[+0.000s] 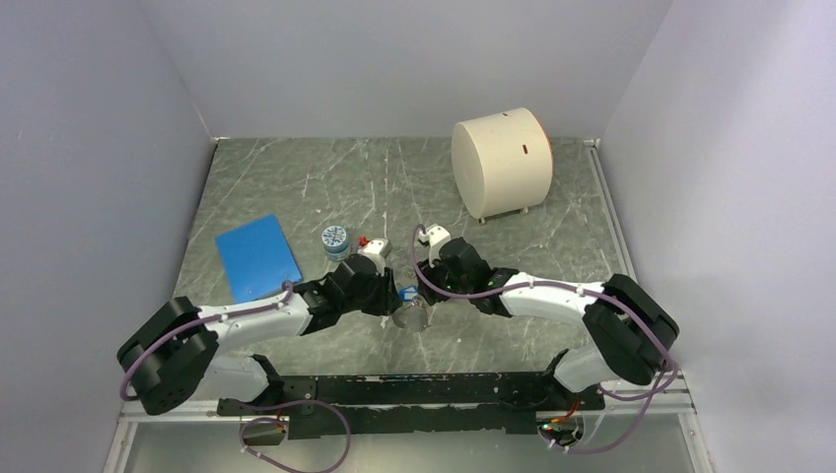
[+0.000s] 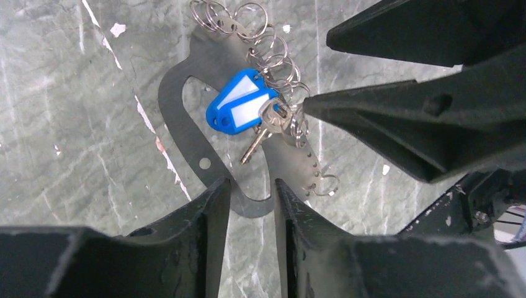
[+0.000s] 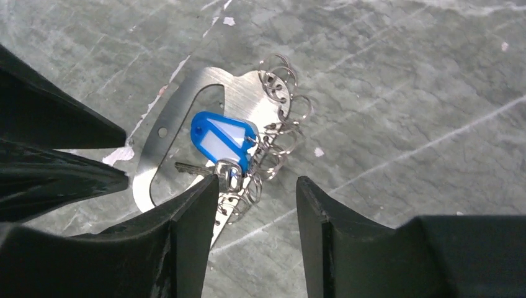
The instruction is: Remove the keys from the keyring
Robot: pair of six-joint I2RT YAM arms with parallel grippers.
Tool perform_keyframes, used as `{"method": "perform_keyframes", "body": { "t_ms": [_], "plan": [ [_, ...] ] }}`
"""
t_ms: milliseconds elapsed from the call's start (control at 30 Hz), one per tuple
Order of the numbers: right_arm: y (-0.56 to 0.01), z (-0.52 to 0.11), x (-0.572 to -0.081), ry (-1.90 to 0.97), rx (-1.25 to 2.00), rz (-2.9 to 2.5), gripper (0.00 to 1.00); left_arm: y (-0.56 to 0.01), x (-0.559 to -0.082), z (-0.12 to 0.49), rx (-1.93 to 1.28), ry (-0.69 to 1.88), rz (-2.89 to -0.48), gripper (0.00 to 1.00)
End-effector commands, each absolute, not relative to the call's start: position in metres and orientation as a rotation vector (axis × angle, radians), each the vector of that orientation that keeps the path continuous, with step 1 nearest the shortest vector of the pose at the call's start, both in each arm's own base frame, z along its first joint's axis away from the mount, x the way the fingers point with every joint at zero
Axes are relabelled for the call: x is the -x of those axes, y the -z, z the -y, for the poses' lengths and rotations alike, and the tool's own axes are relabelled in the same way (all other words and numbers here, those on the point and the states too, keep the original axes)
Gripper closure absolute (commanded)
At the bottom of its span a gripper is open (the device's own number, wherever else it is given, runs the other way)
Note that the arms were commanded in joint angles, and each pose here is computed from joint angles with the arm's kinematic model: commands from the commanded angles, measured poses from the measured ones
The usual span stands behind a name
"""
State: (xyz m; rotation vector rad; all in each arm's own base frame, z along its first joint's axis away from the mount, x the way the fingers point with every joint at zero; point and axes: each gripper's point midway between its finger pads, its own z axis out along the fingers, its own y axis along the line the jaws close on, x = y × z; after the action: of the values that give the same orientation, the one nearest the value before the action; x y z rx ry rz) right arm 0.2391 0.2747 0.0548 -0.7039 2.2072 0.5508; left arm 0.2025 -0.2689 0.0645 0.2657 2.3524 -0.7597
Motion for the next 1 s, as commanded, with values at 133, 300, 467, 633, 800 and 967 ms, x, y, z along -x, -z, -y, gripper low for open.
{"method": "perform_keyframes", "body": {
  "t_ms": [133,300,467,633,800,967],
  "plan": [
    [-0.067,-0.301,-0.256,-0.563,0.730,-2.168,0.44,-0.067,-0.222,0.290,-0.250,0.787,-2.293,0.71],
    [-0.058,-0.299,-0.267,-0.491,0.697,-2.197,0.44,-0.050,-0.220,0.291,-0.227,0.790,-2.333,0.73],
    [-0.040,-0.289,-0.272,-0.400,0.685,-2.241,0.44,-0.030,-0.216,0.290,-0.193,0.767,-2.408,0.78],
    [-0.029,-0.273,-0.278,-0.342,0.642,-2.283,0.49,-0.017,-0.210,0.283,-0.170,0.733,-2.467,0.80],
    [-0.023,-0.253,-0.283,-0.324,0.565,-2.320,0.51,-0.005,-0.204,0.270,-0.101,0.685,-2.505,0.82],
    [-0.017,-0.233,-0.286,-0.382,0.454,-2.368,0.52,-0.001,-0.200,0.262,-0.061,0.660,-2.523,0.82]
  ]
}}
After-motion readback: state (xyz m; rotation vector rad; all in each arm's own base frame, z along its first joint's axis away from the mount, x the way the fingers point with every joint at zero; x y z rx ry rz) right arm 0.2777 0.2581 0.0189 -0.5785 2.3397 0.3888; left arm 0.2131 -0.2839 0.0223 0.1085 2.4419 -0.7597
